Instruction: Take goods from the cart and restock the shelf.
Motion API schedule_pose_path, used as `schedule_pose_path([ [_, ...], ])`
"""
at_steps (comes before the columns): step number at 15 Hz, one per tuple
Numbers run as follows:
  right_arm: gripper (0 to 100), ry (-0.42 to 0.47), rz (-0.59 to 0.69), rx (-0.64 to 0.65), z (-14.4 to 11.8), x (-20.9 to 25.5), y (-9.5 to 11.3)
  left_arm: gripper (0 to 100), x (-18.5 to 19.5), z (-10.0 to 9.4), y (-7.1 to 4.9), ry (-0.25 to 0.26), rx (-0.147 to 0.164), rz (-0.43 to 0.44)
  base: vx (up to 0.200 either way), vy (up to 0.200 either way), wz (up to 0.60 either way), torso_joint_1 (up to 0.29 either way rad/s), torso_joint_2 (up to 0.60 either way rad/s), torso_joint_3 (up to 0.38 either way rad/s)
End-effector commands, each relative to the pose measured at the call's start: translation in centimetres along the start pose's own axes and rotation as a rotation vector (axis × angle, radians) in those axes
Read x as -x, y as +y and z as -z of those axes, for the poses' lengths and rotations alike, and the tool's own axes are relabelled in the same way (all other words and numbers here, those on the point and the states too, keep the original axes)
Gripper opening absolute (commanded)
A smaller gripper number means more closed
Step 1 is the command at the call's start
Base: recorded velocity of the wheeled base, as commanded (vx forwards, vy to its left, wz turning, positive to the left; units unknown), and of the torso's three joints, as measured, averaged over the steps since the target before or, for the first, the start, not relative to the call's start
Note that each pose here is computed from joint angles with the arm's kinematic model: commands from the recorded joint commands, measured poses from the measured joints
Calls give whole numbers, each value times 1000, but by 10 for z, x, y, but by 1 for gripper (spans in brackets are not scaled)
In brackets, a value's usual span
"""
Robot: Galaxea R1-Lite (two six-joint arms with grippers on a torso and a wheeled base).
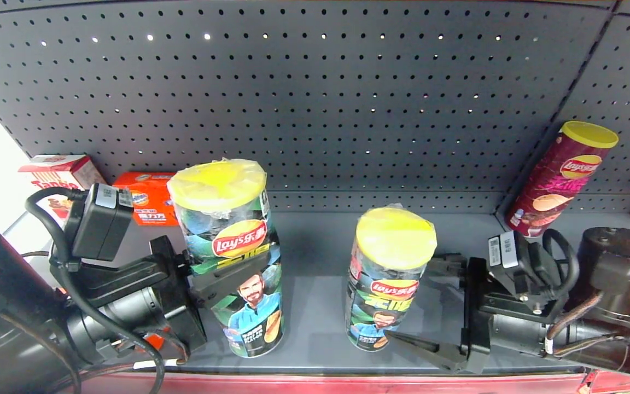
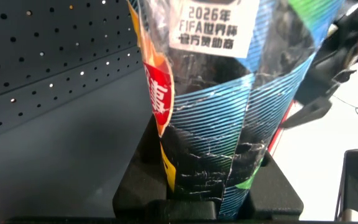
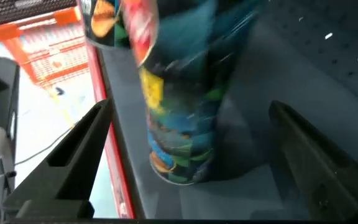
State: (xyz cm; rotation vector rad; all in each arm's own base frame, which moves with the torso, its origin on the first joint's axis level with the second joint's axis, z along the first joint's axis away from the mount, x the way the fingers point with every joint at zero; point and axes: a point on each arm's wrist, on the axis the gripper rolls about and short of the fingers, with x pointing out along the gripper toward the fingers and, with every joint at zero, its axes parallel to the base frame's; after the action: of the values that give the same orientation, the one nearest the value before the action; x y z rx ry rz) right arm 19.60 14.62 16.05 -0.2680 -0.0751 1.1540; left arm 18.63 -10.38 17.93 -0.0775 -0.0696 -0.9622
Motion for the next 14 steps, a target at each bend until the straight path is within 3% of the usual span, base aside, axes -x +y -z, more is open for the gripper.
schedule_pose_path([
  [1, 100, -56, 32, 39, -20, 16, 4, 0, 0, 0, 0, 1, 1, 0, 0, 0, 0, 0, 0, 0],
  [8, 100, -71, 178, 63, -57, 73, 28, 0, 1, 1, 0, 2, 0, 0, 0, 0, 0, 0, 0, 0],
  [11, 100, 109, 313, 36, -49, 120, 56, 0, 3, 2, -2, 7, 3, 2, 0, 0, 0, 0, 0, 0],
  [14, 100, 166, 360, 36, -20, 147, 80, 0, 4, 1, -2, 3, -1, 3, 0, 0, 0, 0, 0, 0],
])
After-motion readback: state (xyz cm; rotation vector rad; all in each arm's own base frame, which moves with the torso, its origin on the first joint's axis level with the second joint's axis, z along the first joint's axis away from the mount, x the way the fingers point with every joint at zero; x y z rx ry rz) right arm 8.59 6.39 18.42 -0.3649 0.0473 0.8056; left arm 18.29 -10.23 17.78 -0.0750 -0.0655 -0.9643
